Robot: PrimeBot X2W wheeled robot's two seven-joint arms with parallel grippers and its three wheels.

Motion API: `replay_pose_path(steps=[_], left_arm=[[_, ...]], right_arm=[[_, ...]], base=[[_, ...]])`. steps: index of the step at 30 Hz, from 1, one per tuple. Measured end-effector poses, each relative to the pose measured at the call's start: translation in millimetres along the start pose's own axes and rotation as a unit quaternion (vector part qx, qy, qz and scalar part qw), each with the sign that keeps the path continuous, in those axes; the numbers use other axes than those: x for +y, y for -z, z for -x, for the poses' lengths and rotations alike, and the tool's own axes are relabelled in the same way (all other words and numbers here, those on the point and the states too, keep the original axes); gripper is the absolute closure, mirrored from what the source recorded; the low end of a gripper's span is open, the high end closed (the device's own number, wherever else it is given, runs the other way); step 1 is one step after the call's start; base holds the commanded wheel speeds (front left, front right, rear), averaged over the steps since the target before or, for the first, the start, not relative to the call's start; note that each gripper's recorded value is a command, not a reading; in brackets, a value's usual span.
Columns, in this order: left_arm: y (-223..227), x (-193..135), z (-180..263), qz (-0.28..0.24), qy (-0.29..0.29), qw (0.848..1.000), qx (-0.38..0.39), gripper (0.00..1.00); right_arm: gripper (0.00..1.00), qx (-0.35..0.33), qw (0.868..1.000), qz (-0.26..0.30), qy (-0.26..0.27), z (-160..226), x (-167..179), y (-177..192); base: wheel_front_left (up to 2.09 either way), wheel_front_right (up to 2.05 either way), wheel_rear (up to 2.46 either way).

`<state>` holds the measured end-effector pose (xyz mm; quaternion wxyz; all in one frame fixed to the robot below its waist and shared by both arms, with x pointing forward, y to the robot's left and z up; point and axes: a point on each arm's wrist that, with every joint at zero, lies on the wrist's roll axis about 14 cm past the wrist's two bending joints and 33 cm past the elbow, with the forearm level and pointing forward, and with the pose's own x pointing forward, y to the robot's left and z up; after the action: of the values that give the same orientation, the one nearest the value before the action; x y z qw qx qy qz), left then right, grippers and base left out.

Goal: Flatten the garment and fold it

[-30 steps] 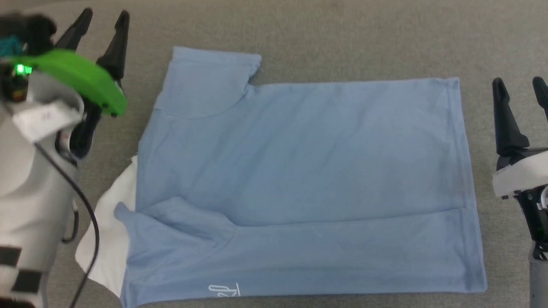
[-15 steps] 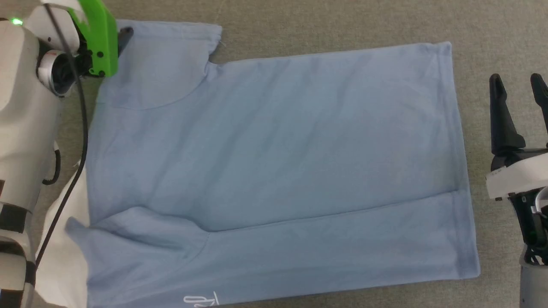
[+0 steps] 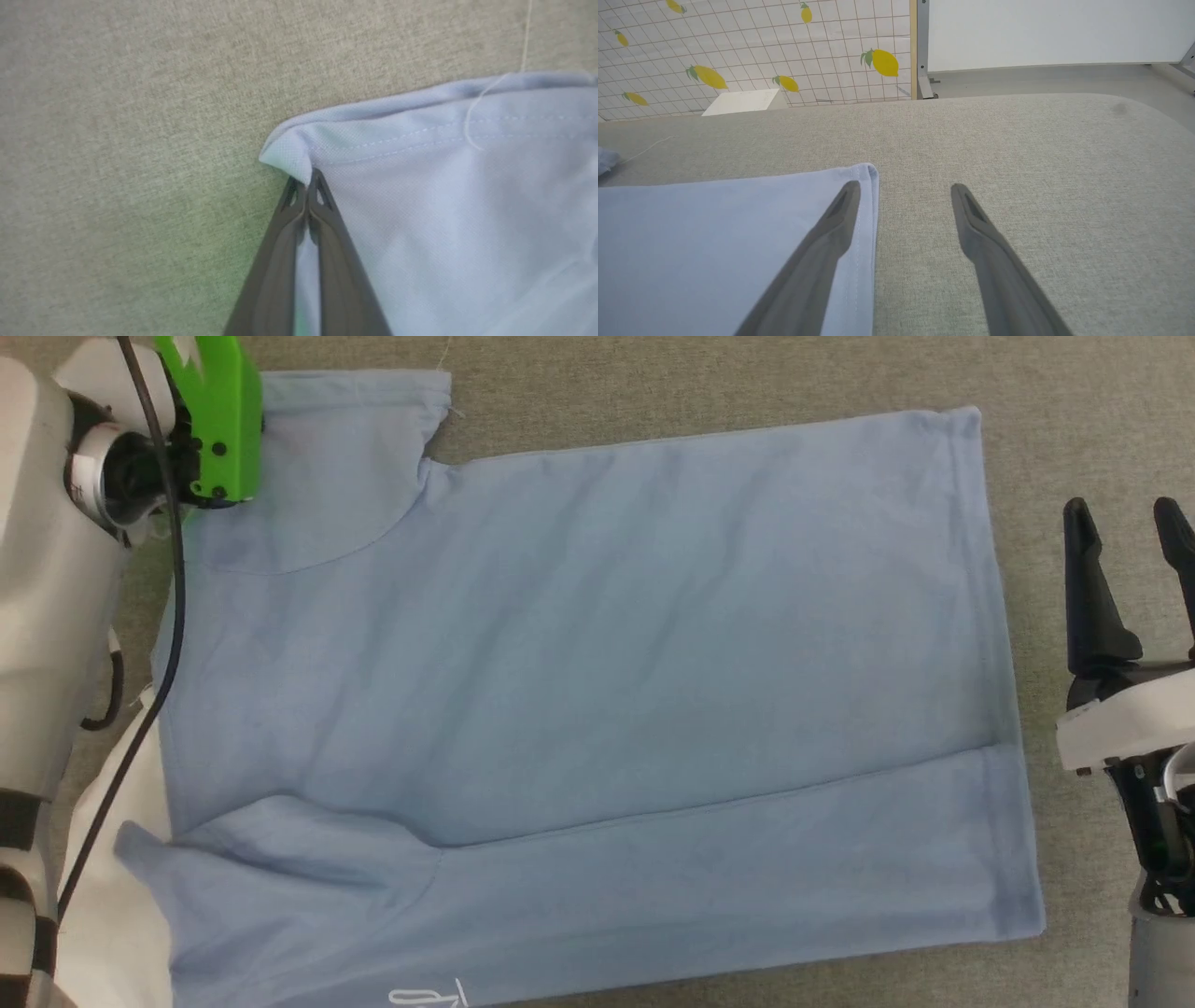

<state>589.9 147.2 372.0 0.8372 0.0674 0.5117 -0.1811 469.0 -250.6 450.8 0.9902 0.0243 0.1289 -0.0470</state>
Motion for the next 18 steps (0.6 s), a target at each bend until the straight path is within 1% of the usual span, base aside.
replay_pose_path(steps=[3,7,9,11,13,15,17,18], left_arm=[[-2.5,-1.2,5.4,0.008,0.005,1.000,-0.019,1.00],[-3.6,-4.0,14.2,0.024,0.017,0.999,-0.039,1.00],[-7.5,-4.4,19.4,0.030,0.023,0.998,-0.052,1.00],[-12.3,-3.4,23.9,0.029,0.025,0.997,-0.063,1.00],[-14.6,-2.2,25.4,0.027,0.026,0.997,-0.069,1.00],[-15.8,-0.9,27.5,0.025,0.026,0.997,-0.075,1.00],[-16.1,1.4,29.9,0.021,0.024,0.996,-0.078,1.00],[-15.9,3.3,30.6,0.020,0.023,0.996,-0.079,1.00]], right_arm=[[0.00,0.003,1.000,0.009,-0.006,-2.7,2.4,-3.6],[0.00,0.015,0.999,0.033,-0.021,-17.3,8.1,-20.6],[0.00,0.037,0.997,0.049,-0.037,-27.8,16.2,-26.0],[0.00,0.075,0.994,0.066,-0.050,-39.7,23.8,-25.8],[0.00,0.131,0.986,0.085,-0.054,-48.7,25.5,-16.2],[0.00,0.197,0.973,0.110,-0.053,-55.4,26.0,-2.1],[0.00,0.243,0.960,0.126,-0.057,-59.0,31.2,7.4],[0.00,0.263,0.952,0.143,-0.059,-61.1,34.3,11.4]], base=[[0.00,0.00,0.00],[0.00,0.00,0.00],[0.00,0.00,0.00],[0.00,0.00,0.00],[0.00,0.00,0.00],[0.00,0.00,0.00],[0.00,0.00,0.00],[0.00,0.00,0.00]])
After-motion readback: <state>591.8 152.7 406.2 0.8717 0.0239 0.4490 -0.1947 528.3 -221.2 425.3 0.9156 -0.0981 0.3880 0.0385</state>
